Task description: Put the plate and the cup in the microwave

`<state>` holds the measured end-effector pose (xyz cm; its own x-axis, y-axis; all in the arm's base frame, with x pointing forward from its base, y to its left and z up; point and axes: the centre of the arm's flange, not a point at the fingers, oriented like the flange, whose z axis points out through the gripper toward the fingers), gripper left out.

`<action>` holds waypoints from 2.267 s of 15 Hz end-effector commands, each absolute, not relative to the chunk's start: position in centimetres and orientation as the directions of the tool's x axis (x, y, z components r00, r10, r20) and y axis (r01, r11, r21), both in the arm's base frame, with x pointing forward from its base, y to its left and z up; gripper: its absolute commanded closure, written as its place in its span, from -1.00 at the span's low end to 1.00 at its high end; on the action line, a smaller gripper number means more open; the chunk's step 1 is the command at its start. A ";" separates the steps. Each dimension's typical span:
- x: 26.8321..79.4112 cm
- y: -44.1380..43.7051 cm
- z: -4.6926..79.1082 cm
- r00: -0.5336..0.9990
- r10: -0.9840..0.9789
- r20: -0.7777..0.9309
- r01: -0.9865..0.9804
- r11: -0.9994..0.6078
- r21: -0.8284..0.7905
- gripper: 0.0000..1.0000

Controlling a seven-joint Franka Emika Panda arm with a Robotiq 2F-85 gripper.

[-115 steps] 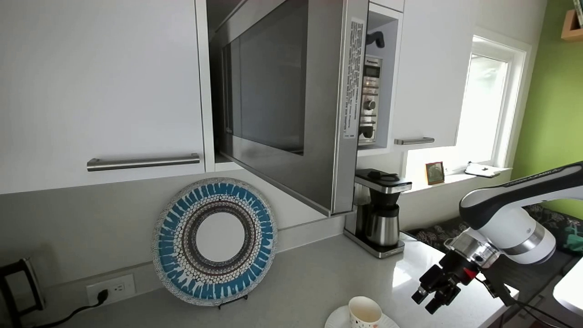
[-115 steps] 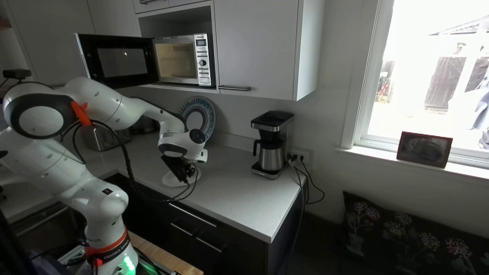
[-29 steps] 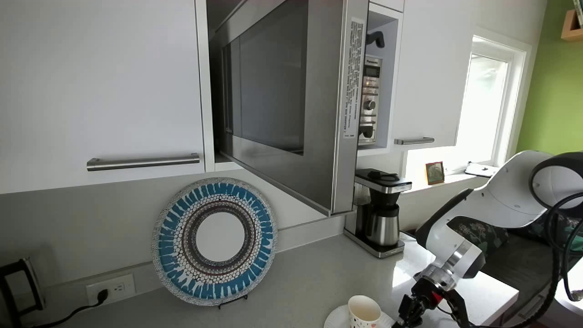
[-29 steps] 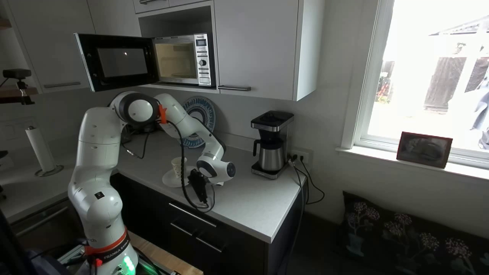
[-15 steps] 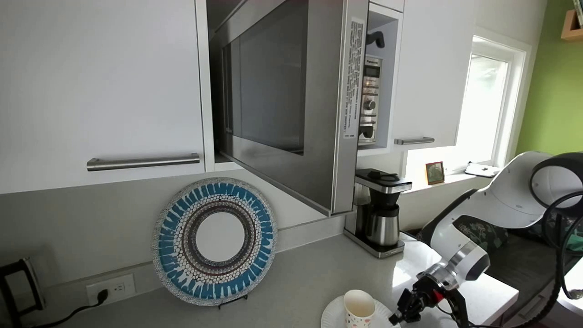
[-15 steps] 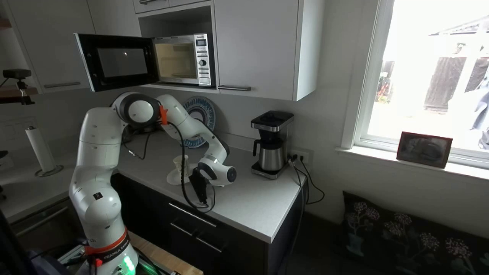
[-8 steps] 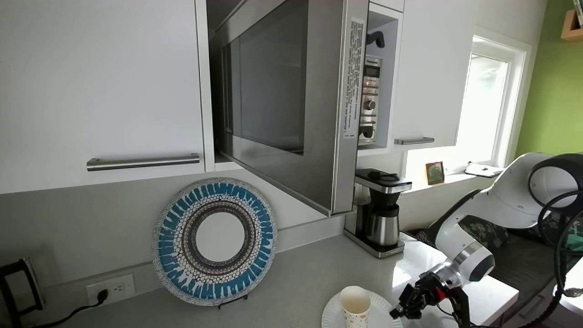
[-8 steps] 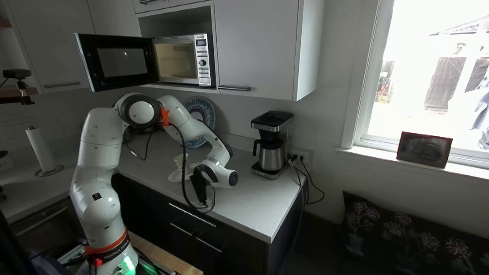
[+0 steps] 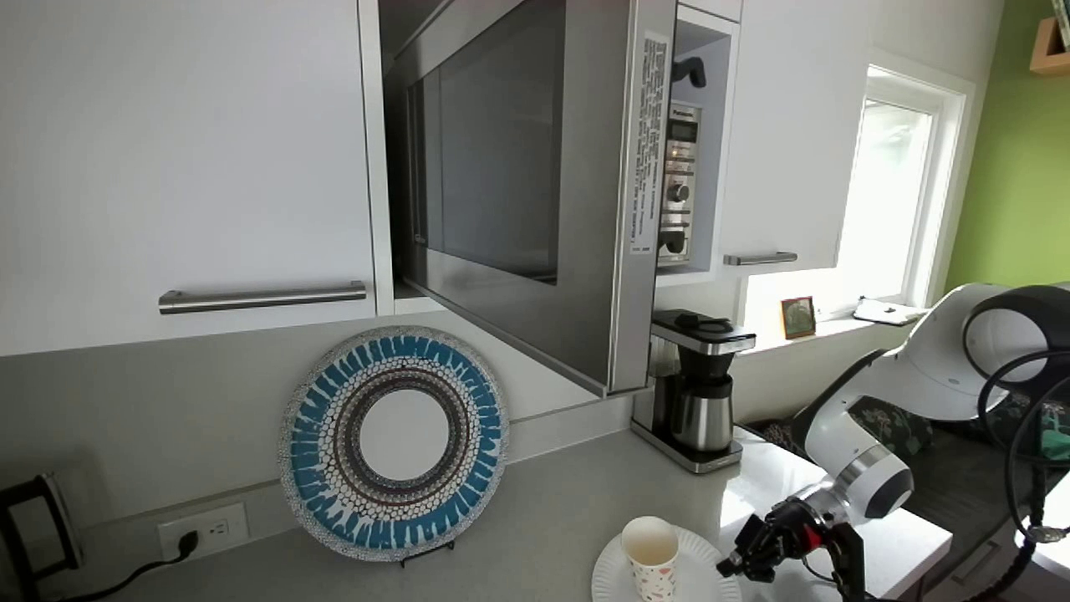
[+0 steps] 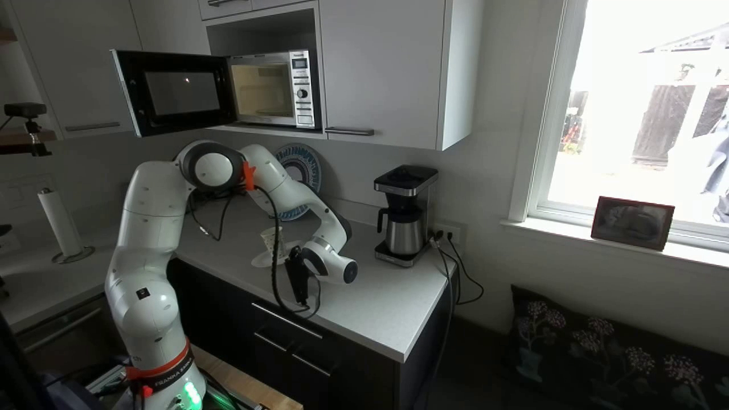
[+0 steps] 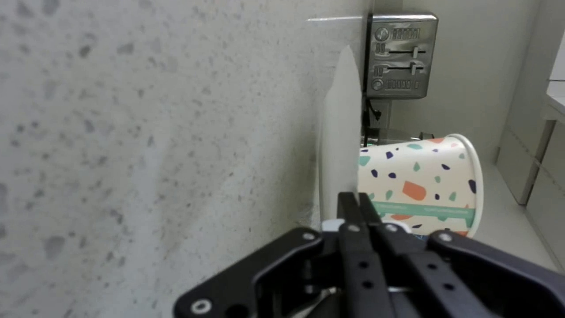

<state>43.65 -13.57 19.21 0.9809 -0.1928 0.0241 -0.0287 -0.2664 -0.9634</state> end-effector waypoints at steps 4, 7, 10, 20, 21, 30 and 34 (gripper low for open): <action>42.2 -13.4 15.7 0.975 -0.222 -0.006 -0.043 -0.163 -0.986 0.99; 42.0 -13.9 16.2 0.970 -0.242 0.003 -0.029 -0.130 -0.991 0.99; 41.8 -14.3 16.8 0.966 -0.259 0.011 -0.014 -0.094 -0.996 0.99; 41.5 -14.5 20.0 0.968 -0.248 0.047 0.036 -0.048 -0.998 0.99; 41.5 -14.6 20.0 0.968 -0.244 0.054 0.043 -0.053 -0.998 0.99; 42.8 -15.5 22.4 0.967 -0.247 0.061 0.048 -0.060 -0.997 0.99; 43.6 -16.3 25.9 0.962 -0.258 0.091 0.083 -0.043 -0.996 0.99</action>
<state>43.40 -15.73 22.97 0.9679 -0.2357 0.0870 0.0745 -0.0612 -0.9953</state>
